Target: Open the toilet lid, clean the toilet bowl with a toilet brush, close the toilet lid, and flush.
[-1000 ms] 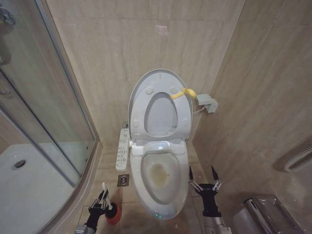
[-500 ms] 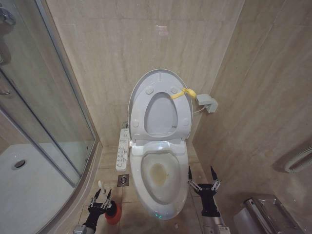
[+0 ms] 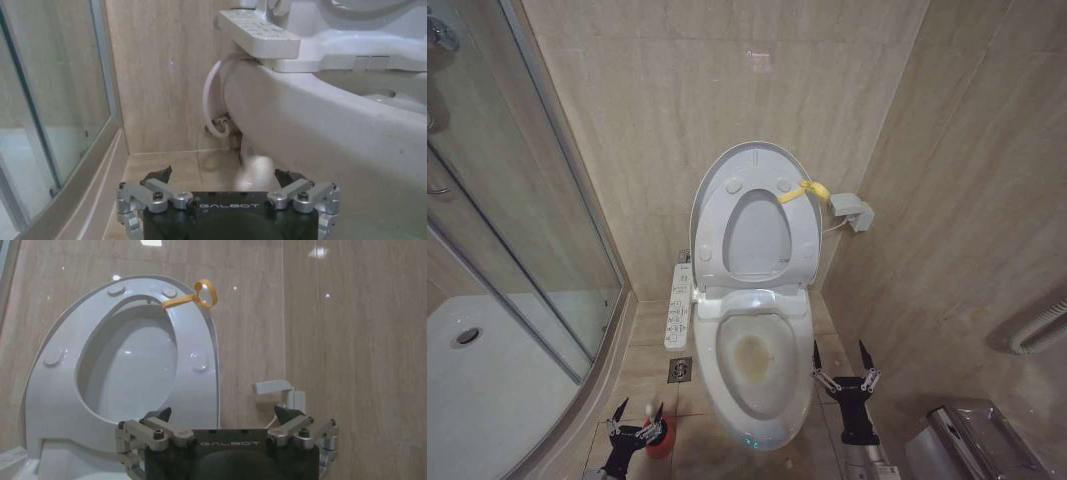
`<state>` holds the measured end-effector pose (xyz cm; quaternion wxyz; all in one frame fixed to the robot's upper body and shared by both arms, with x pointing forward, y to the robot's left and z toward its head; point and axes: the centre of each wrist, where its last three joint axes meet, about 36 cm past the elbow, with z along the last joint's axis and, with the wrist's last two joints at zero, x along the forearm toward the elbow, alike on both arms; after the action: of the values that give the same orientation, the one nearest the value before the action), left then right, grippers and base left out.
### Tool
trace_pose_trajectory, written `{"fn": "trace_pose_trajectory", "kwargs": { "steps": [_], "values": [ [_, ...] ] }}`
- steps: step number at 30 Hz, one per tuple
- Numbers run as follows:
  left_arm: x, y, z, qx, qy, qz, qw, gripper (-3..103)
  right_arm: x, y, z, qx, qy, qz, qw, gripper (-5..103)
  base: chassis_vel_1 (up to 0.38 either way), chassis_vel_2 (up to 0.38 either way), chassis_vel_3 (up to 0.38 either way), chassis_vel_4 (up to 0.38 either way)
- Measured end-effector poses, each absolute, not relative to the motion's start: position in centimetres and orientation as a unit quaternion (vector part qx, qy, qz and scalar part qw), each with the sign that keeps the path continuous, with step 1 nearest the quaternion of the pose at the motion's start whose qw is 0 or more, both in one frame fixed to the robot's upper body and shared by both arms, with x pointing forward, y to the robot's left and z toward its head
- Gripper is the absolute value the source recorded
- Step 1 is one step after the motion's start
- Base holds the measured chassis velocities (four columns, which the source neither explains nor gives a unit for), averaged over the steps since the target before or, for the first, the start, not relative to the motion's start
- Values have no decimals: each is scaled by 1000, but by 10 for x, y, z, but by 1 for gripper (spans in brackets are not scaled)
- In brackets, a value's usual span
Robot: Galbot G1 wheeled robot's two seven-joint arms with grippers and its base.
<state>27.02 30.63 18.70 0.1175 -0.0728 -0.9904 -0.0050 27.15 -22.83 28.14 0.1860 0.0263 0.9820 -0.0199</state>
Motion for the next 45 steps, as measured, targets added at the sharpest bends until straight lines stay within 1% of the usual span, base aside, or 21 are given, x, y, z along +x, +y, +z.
{"fn": "trace_pose_trajectory", "kwargs": {
  "steps": [6, 10, 11, 13, 14, 18, 19, 23, 24, 25, 28, 29, 34, 40, 45],
  "values": [
    [268, 306, 198, -73, -992, -2, 98, 100, 270, -228, 282, 26, 982, -19, 186, 100, 0, 0, 0, 0],
    [263, 305, 228, -74, -996, 1, 56, 100, 269, -224, 283, 29, 982, -15, 185, 100, 0, 0, 0, 0],
    [263, 305, 228, -74, -996, 1, 56, 100, 269, -224, 283, 29, 982, -15, 185, 100, 0, 0, 0, 0],
    [264, 297, 253, -64, -997, 0, 31, 100, 272, -223, 286, 32, 982, -13, 188, 100, 0, 0, 0, 0],
    [264, 297, 253, -64, -997, 0, 31, 100, 272, -223, 286, 32, 982, -13, 188, 100, 0, 0, 0, 0],
    [271, 273, 309, -5, -1000, -8, 12, 100, 277, -222, 297, 33, 979, -11, 202, 100, 0, 0, 0, 0],
    [271, 273, 309, -5, -1000, -8, 12, 100, 277, -222, 297, 33, 979, -11, 202, 100, 0, 0, 0, 0],
    [271, 258, 365, 17, -1000, 7, -6, 100, 283, -224, 319, 42, 975, -6, 220, 100, 0, 0, 0, 0],
    [270, 254, 383, 15, -1000, 11, -12, 100, 285, -226, 327, 46, 973, -3, 226, 100, 0, 0, 0, 0],
    [270, 254, 383, 15, -1000, 11, -12, 100, 285, -226, 327, 46, 973, -3, 226, 100, 0, 0, 0, 0],
    [268, 251, 424, -1, -999, 11, -44, 100, 289, -230, 346, 53, 969, -4, 241, 100, 0, 0, 0, 0],
    [268, 251, 424, -1, -999, 11, -44, 100, 289, -230, 346, 53, 969, -4, 241, 100, 0, 0, 0, 0],
    [264, 258, 474, -42, -994, -13, -103, 100, 293, -237, 365, 64, 962, 4, 264, 100, 0, 0, 0, 0],
    [263, 262, 489, -48, -991, -14, -123, 100, 295, -239, 370, 76, 960, 13, 269, 100, 0, 0, 0, 0],
    [263, 261, 487, -47, -990, 8, -134, 100, 296, -237, 370, 79, 960, 18, 269, 100, 0, 0, 0, 0]
  ]
}}
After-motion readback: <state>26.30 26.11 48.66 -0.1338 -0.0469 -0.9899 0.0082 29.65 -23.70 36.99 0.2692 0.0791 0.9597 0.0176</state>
